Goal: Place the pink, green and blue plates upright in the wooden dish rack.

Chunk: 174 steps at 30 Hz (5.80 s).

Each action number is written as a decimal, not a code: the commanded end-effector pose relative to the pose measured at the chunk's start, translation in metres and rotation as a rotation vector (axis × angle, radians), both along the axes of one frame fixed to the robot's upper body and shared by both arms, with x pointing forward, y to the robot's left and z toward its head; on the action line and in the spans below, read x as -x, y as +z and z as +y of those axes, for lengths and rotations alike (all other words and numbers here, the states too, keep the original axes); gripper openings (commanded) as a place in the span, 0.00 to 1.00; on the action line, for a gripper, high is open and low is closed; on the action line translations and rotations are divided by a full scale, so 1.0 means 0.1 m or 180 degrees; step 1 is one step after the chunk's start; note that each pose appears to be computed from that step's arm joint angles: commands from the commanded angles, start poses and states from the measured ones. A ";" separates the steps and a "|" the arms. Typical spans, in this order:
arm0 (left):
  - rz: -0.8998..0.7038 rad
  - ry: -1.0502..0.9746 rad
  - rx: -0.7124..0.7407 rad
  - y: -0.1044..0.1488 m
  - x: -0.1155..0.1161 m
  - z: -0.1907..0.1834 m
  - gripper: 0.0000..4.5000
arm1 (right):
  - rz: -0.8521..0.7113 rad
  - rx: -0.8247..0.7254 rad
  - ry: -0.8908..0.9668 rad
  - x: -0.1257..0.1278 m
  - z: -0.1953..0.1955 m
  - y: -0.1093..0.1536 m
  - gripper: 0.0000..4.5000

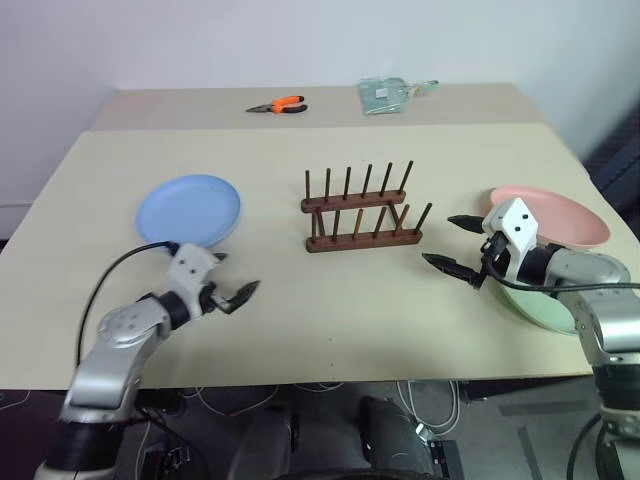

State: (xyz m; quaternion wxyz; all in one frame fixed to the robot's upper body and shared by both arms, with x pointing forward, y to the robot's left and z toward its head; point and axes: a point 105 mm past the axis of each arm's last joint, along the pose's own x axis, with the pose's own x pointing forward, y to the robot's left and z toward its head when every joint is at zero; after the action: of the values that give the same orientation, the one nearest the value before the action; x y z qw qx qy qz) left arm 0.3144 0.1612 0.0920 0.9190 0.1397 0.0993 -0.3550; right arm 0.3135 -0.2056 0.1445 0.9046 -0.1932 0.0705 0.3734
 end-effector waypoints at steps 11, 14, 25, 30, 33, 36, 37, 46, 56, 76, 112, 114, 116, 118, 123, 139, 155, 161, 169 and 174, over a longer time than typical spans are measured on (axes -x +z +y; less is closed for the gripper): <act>0.0125 -0.1199 -0.0419 -0.08 -0.74 -1.02 0.99 | -0.0223 -0.0193 -0.0153 0.49 0.45 0.00 1.00; 0.0141 -0.1267 -0.0359 -0.10 -0.75 -1.07 0.94 | -0.0227 -0.0195 -0.0226 0.53 0.47 -0.01 1.00; -0.0043 -0.1811 -0.0341 -0.02 -0.46 -1.12 0.38 | 0.0087 0.0110 -0.0242 0.63 0.18 -0.14 1.00; 0.0099 -0.2246 -0.0493 -0.03 -0.13 -0.95 0.38 | 0.0180 0.0243 -0.0285 0.68 0.00 -0.17 1.00; 0.0186 -0.2216 -0.0637 -0.09 -0.07 -0.80 0.50 | 0.0208 0.0251 -0.0252 0.69 0.00 -0.19 1.00; 0.0100 -0.2027 -0.0737 -0.11 -0.14 -0.76 0.78 | 0.0219 0.0227 -0.0228 0.68 0.02 -0.20 1.00; 0.0063 -0.1867 -0.0644 -0.08 -0.21 -0.78 0.88 | 0.0213 0.0223 -0.0216 0.67 0.04 -0.20 1.00; -0.0021 -0.1025 -0.0127 0.00 -0.47 -1.10 1.00 | 0.0182 0.0209 -0.0189 0.66 0.10 -0.22 1.00; 0.0101 -0.0433 0.0218 -0.04 -0.54 -1.40 0.58 | 0.0150 0.0266 -0.0226 0.65 0.14 -0.24 1.00; 0.0044 -0.2283 -0.0441 -0.02 -0.30 -1.09 0.28 | 0.0451 0.0282 -0.0154 0.78 0.02 -0.27 1.00; -0.0103 0.0424 -0.0302 -0.22 -0.42 -0.91 0.02 | -0.0329 0.0746 -0.0970 -0.25 -0.04 -0.47 0.00; -0.0117 0.0320 -0.0191 -0.16 -0.38 -0.92 0.02 | -0.0422 0.0886 -0.0828 -0.19 -0.10 -0.32 0.20; -0.0119 0.0114 -0.0002 -0.06 -0.29 -0.96 0.02 | -0.0537 0.0987 -0.0702 -0.09 -0.16 -0.10 0.41; -0.0106 -0.0274 0.0217 0.05 -0.12 -1.01 0.02 | -0.0617 0.1068 -0.0690 0.00 -0.30 0.14 0.64; -0.0036 -0.1062 0.0508 0.23 0.27 -1.16 0.02 | -0.0684 0.1896 -0.0860 0.12 -0.83 0.42 0.86; -0.0318 -0.1373 0.0902 0.55 0.49 -1.40 0.02 | -0.0740 0.2959 -0.1422 -0.23 -1.70 -0.01 0.12; -0.0403 -0.1054 0.0738 0.47 0.26 -1.14 0.02 | -0.1037 -0.1788 -0.0501 0.12 -0.14 1.57 0.01; -0.0406 -0.1024 0.0733 0.45 0.25 -1.11 0.02 | -0.0449 -0.2278 -0.0536 0.10 0.05 1.43 0.01; -0.0419 -0.1013 0.0732 0.44 0.28 -1.12 0.02 | 0.0011 -0.2241 -0.0949 -0.08 0.02 1.12 0.01; -0.0418 -0.1019 0.0738 0.43 0.29 -1.14 0.02 | 0.0078 -0.2278 -0.1024 -0.13 0.00 1.10 0.47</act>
State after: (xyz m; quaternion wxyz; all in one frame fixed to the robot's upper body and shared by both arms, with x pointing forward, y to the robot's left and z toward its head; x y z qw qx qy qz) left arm 0.2903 0.0515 0.1232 0.8692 0.0679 0.0036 -0.4898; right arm 0.3296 -0.2064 0.2334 0.9609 0.1628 0.0127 0.2235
